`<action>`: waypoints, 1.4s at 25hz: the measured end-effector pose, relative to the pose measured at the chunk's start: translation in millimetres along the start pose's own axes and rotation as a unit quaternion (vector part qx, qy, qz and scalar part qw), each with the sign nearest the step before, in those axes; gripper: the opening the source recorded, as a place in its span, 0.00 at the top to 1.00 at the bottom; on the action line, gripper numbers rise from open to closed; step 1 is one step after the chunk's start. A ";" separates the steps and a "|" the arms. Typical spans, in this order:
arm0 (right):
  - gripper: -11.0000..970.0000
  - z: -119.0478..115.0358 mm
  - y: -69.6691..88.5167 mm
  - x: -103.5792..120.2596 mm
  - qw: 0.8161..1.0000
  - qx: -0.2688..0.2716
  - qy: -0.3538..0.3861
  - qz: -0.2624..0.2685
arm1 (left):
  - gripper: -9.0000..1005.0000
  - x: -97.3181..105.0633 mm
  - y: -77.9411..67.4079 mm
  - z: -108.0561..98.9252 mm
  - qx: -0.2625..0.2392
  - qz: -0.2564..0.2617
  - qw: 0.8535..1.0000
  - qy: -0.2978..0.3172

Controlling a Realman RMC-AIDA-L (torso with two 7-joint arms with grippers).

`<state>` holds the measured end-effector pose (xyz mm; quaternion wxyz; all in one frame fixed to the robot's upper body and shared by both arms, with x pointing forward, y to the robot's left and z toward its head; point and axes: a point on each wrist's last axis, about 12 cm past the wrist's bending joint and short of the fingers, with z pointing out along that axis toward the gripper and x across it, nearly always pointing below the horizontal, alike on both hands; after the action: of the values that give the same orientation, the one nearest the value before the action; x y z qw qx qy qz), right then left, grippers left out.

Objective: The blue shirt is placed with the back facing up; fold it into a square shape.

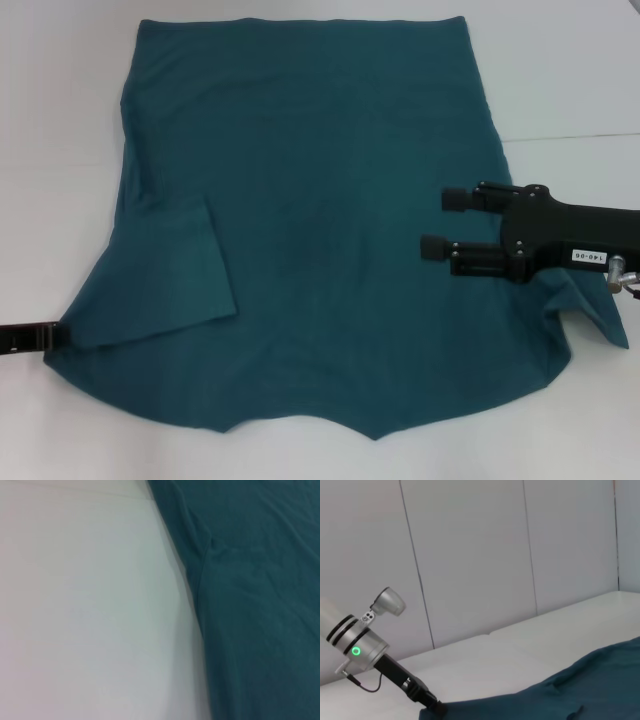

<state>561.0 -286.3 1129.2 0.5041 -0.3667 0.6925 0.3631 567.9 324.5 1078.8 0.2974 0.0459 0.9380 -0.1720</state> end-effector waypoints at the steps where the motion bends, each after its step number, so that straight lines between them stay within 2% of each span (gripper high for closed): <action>1: 0.14 0.2 0.1 0.2 1.000 -0.002 0.003 0.000 | 0.96 1.1 0.0 -0.7 0.000 -0.005 1.000 -0.002; 9: 0.14 6.9 3.2 4.0 0.998 -0.028 0.049 0.000 | 0.93 12.9 5.1 -4.3 0.007 -0.039 0.999 -0.013; 16: 0.14 13.3 4.3 4.9 0.997 -0.036 0.071 0.001 | 0.90 16.2 4.2 -5.6 0.022 -0.037 0.999 -0.024; 21: 0.14 13.6 4.3 3.3 0.997 -0.039 0.071 0.005 | 0.89 18.1 5.0 -10.4 0.045 -0.044 0.997 -0.055; 24: 0.14 12.4 3.8 3.3 0.997 -0.037 0.072 0.009 | 0.87 20.0 9.7 -18.9 0.066 -0.040 0.992 -0.095; 27: 0.14 9.3 2.7 3.2 0.997 -0.032 0.073 0.013 | 0.78 19.6 11.4 -25.3 0.083 -0.035 0.988 -0.124; 31: 0.14 3.0 0.7 1.5 0.997 -0.020 0.074 0.013 | 0.67 13.6 11.6 -43.4 0.124 -0.004 0.978 -0.169; 35: 0.14 -4.4 -2.6 -9.3 0.996 -0.002 0.081 0.026 | 0.57 4.3 -4.2 -60.4 0.196 0.086 0.962 -0.171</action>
<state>563.4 -290.1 1138.9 0.4355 -0.3778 0.7398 0.3468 530.8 341.6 1123.7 0.4521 0.1542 0.8136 -0.3316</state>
